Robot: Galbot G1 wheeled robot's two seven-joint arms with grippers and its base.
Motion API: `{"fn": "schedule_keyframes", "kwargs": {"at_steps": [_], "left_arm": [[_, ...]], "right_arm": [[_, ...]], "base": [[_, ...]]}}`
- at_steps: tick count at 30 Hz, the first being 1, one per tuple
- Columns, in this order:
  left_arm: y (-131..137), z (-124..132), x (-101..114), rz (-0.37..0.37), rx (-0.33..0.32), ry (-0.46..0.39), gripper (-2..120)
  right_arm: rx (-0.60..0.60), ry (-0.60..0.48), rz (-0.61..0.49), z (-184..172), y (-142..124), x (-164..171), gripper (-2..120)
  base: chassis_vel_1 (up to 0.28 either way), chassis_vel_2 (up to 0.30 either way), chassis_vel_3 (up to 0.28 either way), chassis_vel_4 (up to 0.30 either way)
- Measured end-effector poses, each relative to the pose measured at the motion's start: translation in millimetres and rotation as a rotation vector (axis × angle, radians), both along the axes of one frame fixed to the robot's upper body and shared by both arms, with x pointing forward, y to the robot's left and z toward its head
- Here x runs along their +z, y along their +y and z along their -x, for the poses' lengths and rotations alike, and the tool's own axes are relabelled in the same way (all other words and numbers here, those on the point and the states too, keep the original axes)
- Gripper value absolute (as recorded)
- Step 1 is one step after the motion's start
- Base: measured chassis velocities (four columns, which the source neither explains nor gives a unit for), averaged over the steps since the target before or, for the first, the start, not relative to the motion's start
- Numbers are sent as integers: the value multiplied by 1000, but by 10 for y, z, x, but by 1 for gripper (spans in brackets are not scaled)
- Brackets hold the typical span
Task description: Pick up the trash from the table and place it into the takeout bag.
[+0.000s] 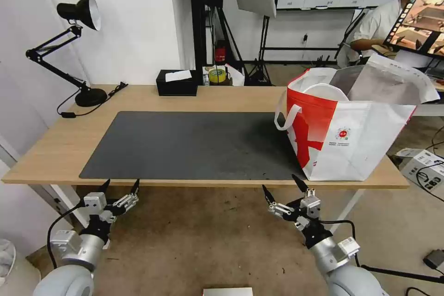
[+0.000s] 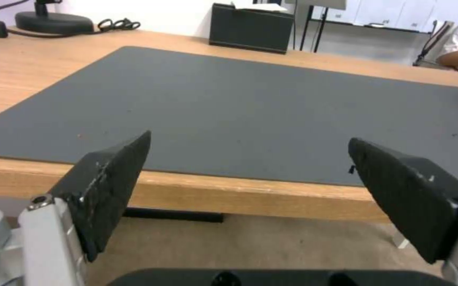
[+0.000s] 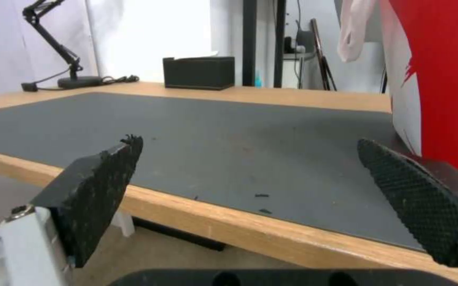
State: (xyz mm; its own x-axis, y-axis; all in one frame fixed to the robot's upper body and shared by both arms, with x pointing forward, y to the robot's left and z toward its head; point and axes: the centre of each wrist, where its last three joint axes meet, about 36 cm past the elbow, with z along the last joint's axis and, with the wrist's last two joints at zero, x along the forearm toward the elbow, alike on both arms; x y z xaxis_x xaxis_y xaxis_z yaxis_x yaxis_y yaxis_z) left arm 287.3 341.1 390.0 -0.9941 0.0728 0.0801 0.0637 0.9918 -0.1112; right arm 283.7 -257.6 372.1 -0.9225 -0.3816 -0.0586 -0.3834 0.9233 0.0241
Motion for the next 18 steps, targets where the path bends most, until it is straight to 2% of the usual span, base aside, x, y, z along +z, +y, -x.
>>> {"fn": "schedule_keyframes", "kwargs": {"at_steps": [18], "left_arm": [[-4, -9, 4, 1, -4, 0, 100]], "right_arm": [[0, 0, 0, 0, 0, 0, 100]], "base": [[0, 0, 0, 0]]}}
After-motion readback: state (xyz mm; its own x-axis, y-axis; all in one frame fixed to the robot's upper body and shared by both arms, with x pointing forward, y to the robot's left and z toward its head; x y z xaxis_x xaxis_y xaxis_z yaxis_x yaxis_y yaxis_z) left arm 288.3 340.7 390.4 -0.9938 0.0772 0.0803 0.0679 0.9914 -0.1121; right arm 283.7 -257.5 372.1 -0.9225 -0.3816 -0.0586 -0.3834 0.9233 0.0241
